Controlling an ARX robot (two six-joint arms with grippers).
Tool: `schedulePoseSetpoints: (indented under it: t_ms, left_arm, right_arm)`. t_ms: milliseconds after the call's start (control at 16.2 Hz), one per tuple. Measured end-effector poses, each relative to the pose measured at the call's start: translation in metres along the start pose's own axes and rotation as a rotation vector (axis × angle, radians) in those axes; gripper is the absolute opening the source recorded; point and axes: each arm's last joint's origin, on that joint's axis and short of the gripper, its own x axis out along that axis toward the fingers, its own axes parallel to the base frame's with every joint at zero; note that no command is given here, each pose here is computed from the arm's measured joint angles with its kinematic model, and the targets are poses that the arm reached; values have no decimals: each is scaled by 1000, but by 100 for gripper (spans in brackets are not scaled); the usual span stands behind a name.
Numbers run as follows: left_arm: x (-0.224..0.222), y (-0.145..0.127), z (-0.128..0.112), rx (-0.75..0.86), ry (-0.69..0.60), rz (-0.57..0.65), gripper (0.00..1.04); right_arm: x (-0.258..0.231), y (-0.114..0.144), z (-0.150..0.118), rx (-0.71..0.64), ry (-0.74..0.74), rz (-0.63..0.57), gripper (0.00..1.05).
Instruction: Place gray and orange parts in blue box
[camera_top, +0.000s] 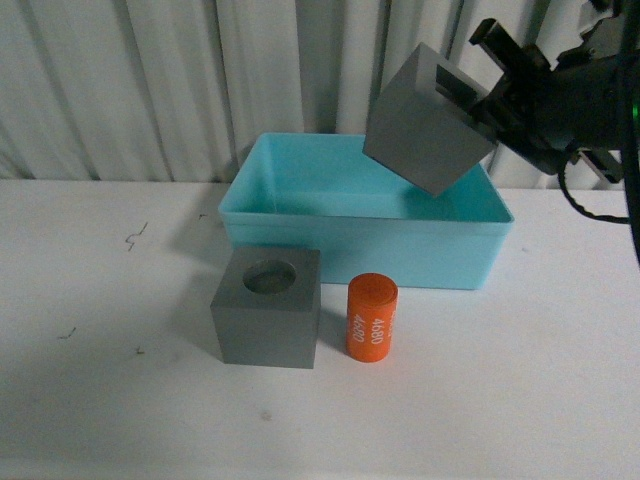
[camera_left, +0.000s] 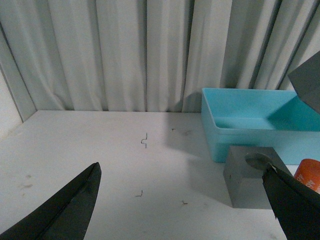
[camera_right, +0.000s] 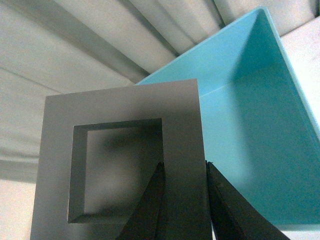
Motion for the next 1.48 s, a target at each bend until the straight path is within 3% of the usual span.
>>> schedulePoseSetpoints:
  t_ms: [309, 618, 1050, 1483]
  left_arm:
    - [0, 0, 0, 0, 0, 0, 98]
    - [0, 0, 0, 1, 0, 0, 98]
    - [0, 0, 0, 1, 0, 0, 98]
    - [0, 0, 0, 1, 0, 0, 98]
  right_arm:
    - [54, -22, -11, 11, 55, -107, 18]
    - [93, -32, -4, -32, 56, -157, 18]
    - [106, -43, -6, -71, 36, -221, 18]
    - [94, -49, 5, -71, -76, -189, 73]
